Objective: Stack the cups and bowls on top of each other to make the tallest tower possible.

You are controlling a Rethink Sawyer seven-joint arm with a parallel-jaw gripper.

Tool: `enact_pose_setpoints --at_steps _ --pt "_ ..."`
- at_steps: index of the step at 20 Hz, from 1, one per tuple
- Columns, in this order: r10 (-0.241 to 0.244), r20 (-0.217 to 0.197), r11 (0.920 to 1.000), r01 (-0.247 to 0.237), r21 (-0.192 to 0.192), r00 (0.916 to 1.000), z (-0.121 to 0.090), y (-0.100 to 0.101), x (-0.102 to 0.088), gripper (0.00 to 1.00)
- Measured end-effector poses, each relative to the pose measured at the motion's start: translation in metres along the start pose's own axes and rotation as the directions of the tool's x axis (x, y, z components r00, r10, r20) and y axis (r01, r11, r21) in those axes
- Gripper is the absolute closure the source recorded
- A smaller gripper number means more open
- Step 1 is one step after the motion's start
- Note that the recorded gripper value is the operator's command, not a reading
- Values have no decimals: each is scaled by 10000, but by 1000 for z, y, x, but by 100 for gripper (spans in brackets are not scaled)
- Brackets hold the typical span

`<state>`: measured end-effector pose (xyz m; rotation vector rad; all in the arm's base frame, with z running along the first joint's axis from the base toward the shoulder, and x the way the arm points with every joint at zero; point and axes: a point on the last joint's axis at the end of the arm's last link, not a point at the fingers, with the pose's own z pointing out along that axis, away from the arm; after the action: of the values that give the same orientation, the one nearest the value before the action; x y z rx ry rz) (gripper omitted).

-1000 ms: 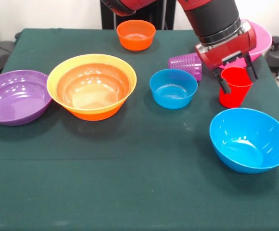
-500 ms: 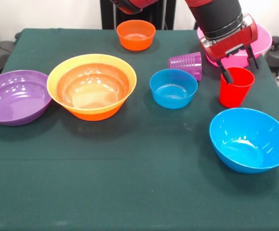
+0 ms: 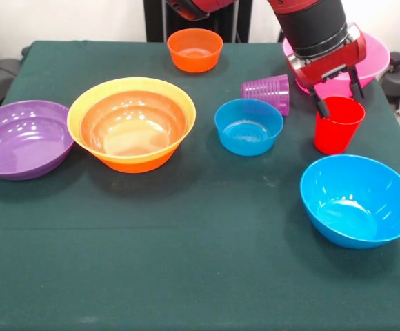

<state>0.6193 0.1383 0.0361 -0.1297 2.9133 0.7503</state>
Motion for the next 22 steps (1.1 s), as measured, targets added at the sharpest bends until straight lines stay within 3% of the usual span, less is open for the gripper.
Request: enact_pose_setpoints --at_steps 12,22 --pt "-545 -266 9925 571 1082 9982 -4 -11 14 0" --pt "-389 -449 9882 451 1463 9982 -2 -31 24 0"
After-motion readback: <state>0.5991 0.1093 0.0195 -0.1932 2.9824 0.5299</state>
